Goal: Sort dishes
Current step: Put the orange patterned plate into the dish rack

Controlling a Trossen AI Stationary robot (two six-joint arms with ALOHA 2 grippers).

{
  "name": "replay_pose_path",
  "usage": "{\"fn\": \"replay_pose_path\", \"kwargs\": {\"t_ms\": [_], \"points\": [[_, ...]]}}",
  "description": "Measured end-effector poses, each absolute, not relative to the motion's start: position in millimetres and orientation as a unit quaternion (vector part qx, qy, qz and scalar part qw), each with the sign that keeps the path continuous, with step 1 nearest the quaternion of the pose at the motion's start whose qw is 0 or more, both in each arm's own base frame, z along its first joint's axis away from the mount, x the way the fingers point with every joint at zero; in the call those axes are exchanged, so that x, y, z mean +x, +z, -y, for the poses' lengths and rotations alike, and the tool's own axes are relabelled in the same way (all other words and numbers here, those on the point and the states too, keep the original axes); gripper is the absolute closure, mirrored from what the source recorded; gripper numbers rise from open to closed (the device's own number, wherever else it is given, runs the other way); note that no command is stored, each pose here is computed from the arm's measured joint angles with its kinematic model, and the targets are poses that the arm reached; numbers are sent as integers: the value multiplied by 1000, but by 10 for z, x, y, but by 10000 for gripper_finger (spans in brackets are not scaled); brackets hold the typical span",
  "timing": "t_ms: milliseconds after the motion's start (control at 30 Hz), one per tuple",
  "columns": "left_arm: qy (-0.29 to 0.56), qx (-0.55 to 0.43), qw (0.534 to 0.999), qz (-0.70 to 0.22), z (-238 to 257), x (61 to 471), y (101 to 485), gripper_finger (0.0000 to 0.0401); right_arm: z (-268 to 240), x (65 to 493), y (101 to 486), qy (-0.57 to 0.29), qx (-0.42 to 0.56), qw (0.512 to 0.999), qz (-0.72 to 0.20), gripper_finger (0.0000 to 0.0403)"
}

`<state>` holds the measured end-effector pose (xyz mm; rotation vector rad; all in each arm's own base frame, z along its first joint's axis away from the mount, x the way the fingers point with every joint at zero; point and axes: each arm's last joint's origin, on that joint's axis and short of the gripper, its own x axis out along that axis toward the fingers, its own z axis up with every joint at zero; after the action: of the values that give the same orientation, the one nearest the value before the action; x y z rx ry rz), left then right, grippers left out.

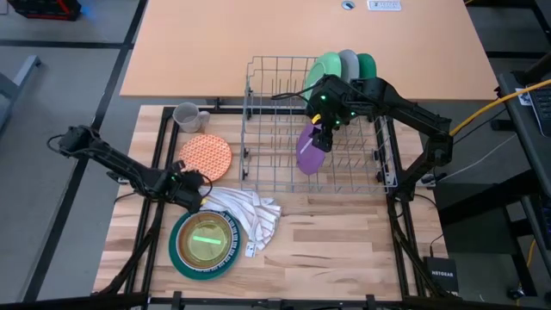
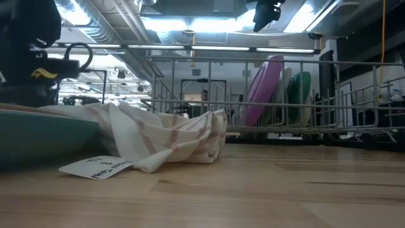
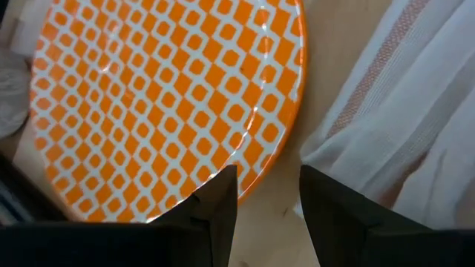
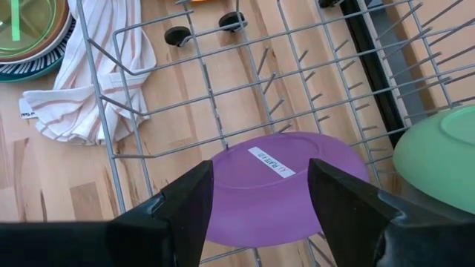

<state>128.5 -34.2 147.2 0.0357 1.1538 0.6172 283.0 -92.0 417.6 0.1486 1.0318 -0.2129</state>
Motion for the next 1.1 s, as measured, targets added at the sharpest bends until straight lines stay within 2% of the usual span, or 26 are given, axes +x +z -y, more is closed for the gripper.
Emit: {"fn": "replay_pose_path", "kwargs": {"t_ms": [300, 600, 867, 967, 1100], "points": [[291, 30, 807, -513, 315, 1249, 1292, 265, 921, 2832, 4177, -102, 71, 862, -491, 180], [303, 78, 810, -497, 295, 1252, 1303, 265, 922, 2836, 4180, -102, 70, 864, -489, 180], [305, 78, 807, -499, 292, 1246, 1300, 265, 922, 2836, 4180, -102, 71, 864, -489, 180], [303, 77, 807, -502, 293, 1244, 1297, 279, 922, 2836, 4180, -102, 71, 864, -489, 180], [302, 75, 806, -503, 294, 1242, 1295, 320, 922, 2836, 4180, -102, 71, 864, -489, 180]]}}
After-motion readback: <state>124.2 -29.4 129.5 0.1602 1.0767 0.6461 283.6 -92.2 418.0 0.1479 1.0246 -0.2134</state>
